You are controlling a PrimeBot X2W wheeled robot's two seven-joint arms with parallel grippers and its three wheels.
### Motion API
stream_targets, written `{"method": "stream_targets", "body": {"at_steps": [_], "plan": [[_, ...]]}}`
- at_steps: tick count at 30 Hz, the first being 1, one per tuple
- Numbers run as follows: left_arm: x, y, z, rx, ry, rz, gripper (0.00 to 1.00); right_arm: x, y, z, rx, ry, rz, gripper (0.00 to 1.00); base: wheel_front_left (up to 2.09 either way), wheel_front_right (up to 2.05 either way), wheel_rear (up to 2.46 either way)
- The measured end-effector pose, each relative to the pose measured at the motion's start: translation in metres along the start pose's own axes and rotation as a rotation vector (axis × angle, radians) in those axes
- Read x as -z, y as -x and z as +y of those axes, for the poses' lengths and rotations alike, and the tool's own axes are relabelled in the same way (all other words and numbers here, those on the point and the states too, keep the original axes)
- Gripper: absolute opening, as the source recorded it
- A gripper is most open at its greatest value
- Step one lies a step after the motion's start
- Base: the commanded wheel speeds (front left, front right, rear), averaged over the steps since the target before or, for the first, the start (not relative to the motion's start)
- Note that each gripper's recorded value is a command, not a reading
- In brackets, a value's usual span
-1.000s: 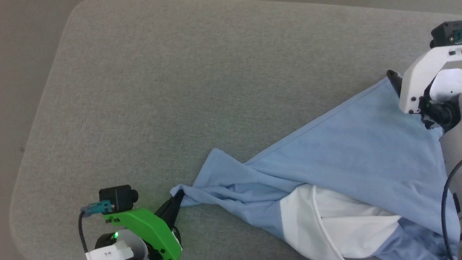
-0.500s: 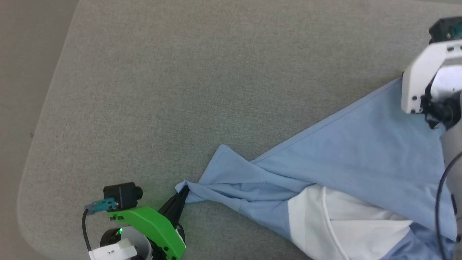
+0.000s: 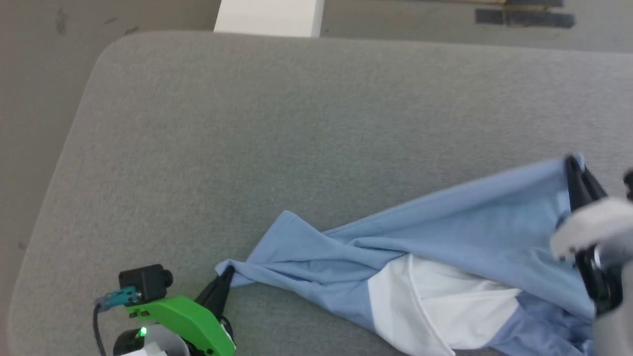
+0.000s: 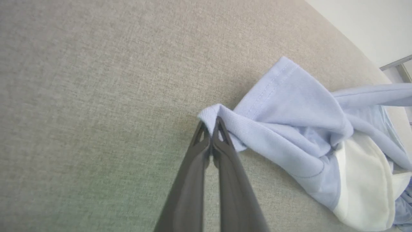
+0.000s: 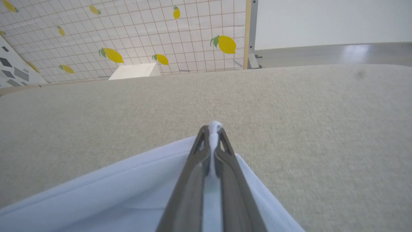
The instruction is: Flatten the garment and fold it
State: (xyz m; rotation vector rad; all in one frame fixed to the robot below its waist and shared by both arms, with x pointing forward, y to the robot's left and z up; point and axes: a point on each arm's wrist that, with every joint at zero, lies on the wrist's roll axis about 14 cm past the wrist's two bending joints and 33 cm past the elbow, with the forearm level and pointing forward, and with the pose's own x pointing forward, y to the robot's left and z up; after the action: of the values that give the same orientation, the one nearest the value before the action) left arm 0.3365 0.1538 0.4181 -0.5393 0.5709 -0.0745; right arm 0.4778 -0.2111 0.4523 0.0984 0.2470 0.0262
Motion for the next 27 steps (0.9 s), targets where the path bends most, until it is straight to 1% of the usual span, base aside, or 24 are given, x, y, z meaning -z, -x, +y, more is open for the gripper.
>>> {"method": "stream_targets", "body": {"at_steps": [3,5,9,12,14,18,21,24,27], "plan": [[-0.015,0.001,-0.009,0.028,-0.053,-0.068,0.0,0.005,0.032,-0.019,0.07,-0.051,-0.017,0.0,0.0,0.0,0.0],[-0.028,0.0,-0.017,0.054,-0.085,-0.119,0.0,0.004,0.051,-0.028,0.102,-0.066,-0.025,0.0,0.0,0.0,0.0],[-0.065,0.001,-0.039,0.129,-0.18,-0.239,0.0,-0.015,0.08,-0.046,0.152,-0.055,-0.059,0.0,0.0,0.0,0.0],[-0.102,0.003,-0.064,0.209,-0.28,-0.339,0.0,-0.05,0.094,-0.058,0.171,-0.002,-0.109,0.0,0.0,0.0,0.0],[-0.13,0.007,-0.086,0.271,-0.342,-0.414,0.0,-0.079,0.104,-0.066,0.18,0.059,-0.144,0.0,0.0,0.0,0.0],[-0.179,0.018,-0.134,0.397,-0.422,-0.539,0.0,-0.145,0.115,-0.072,0.187,0.189,-0.22,0.0,0.0,0.0,0.0],[-0.209,0.027,-0.166,0.477,-0.459,-0.611,0.0,-0.189,0.118,-0.071,0.179,0.259,-0.269,0.0,0.0,0.0,0.0],[-0.237,0.03,-0.193,0.536,-0.486,-0.655,0.0,-0.226,0.112,-0.067,0.173,0.322,-0.304,0.0,0.0,0.0,0.0],[-0.261,0.025,-0.212,0.566,-0.496,-0.682,0.0,-0.252,0.098,-0.063,0.165,0.362,-0.317,0.0,0.0,0.0,0.0]]}}
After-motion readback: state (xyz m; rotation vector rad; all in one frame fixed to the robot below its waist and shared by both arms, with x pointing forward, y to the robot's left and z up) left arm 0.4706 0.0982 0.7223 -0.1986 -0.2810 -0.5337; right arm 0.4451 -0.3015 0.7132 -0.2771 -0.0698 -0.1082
